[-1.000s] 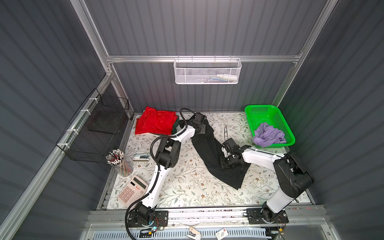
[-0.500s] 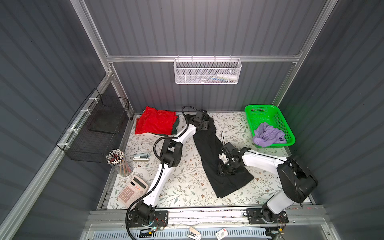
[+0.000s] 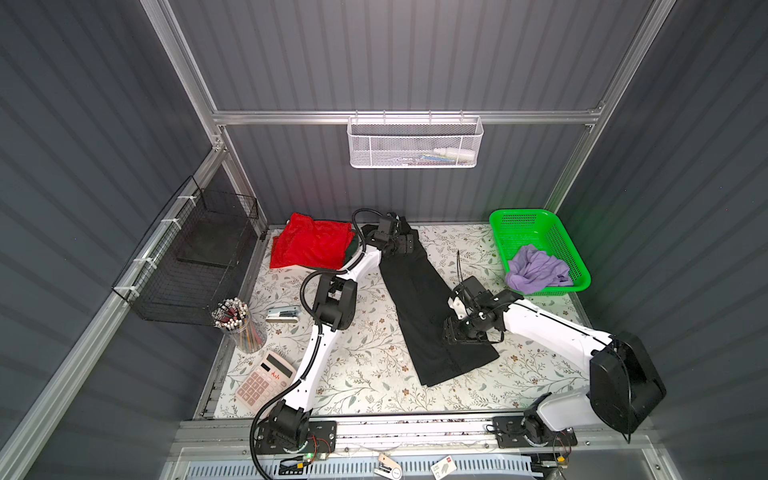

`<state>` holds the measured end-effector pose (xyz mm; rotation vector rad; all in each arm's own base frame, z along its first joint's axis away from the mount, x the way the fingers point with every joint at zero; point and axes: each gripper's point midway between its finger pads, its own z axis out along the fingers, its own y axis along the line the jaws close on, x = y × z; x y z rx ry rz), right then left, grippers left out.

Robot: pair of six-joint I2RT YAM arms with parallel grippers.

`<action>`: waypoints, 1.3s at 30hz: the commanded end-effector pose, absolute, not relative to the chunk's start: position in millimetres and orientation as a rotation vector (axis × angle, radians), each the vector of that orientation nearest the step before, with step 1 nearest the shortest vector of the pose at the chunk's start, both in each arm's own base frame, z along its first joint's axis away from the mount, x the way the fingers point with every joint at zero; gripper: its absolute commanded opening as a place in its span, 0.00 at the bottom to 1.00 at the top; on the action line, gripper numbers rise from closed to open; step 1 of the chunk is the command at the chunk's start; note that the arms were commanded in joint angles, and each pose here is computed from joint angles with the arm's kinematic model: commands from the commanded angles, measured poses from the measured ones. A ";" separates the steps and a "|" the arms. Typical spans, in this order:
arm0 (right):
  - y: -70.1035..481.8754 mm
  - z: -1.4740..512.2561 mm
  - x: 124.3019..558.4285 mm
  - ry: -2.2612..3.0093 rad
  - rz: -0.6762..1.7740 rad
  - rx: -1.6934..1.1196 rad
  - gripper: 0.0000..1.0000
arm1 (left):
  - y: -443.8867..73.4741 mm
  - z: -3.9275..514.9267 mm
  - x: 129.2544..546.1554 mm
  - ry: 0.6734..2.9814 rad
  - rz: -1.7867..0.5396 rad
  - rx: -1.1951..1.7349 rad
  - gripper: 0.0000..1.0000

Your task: Fold and stack the t-shirts

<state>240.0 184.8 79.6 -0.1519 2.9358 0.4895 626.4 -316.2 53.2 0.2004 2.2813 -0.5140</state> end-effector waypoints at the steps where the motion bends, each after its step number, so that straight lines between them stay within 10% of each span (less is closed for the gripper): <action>1: 170.4 89.0 257.8 2.906 0.448 -0.085 0.69 | -319.0 29.9 603.1 2.384 -0.529 0.269 1.00; 21: 113.9 29.6 264.2 3.044 0.284 0.136 0.74 | -303.3 124.2 524.5 2.277 -0.271 0.317 1.00; 39: 128.2 14.3 240.4 3.051 0.420 0.122 0.41 | -248.3 104.5 342.8 2.414 -0.274 0.232 1.00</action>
